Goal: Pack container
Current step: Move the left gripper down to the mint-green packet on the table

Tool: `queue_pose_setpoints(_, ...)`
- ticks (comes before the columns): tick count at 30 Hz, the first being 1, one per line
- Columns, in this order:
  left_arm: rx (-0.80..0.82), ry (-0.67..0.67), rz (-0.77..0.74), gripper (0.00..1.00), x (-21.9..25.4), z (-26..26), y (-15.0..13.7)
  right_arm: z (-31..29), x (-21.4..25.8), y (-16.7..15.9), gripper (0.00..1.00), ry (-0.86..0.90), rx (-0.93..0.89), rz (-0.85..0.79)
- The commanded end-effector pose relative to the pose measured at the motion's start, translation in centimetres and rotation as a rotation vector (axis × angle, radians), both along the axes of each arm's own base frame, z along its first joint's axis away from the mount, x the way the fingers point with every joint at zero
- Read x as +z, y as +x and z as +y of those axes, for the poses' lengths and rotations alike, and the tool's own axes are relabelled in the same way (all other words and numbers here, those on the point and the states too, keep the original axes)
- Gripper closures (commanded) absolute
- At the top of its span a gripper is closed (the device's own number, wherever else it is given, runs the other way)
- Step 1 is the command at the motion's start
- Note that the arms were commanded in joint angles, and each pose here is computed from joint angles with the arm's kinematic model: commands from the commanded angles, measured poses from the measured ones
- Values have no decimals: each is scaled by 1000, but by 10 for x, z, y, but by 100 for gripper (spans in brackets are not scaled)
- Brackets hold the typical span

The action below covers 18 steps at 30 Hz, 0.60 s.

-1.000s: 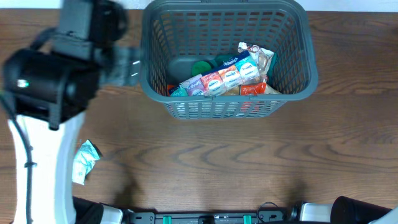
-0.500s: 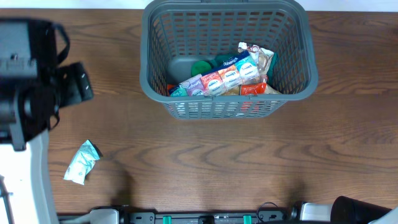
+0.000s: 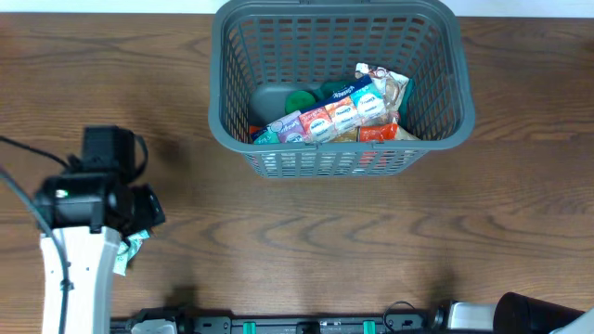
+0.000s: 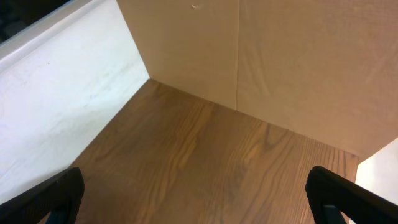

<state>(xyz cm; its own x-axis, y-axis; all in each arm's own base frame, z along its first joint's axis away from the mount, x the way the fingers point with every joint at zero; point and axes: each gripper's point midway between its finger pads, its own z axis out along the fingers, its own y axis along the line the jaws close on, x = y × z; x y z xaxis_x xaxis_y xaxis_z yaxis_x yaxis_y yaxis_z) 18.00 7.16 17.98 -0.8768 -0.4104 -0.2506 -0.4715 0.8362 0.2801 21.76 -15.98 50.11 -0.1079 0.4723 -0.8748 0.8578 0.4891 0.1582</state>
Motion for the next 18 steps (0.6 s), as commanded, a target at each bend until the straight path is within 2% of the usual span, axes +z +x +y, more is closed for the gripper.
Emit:
queue_pose_setpoints(1,62,-44,23,2,-29,0,-8,-4,0,-2,1,1,-24,-5)
queue_pose_setpoints(5,98,-48,47,2,-51,12,-11,-4,0,-2,1,1,-24,-5)
queue_pose_setpoints(8,130,-127,41,2,-60,14,-7,-4,0,-2,1,1,-24,-5)
queue_pose_setpoints(11,181,-138,52,2,-67,27,-8,-4,0,-2,1,1,-24,-5)
queue_pose_setpoints(18,358,-301,56,2,-93,39,-6,-4,0,-2,1,1,-24,-5)
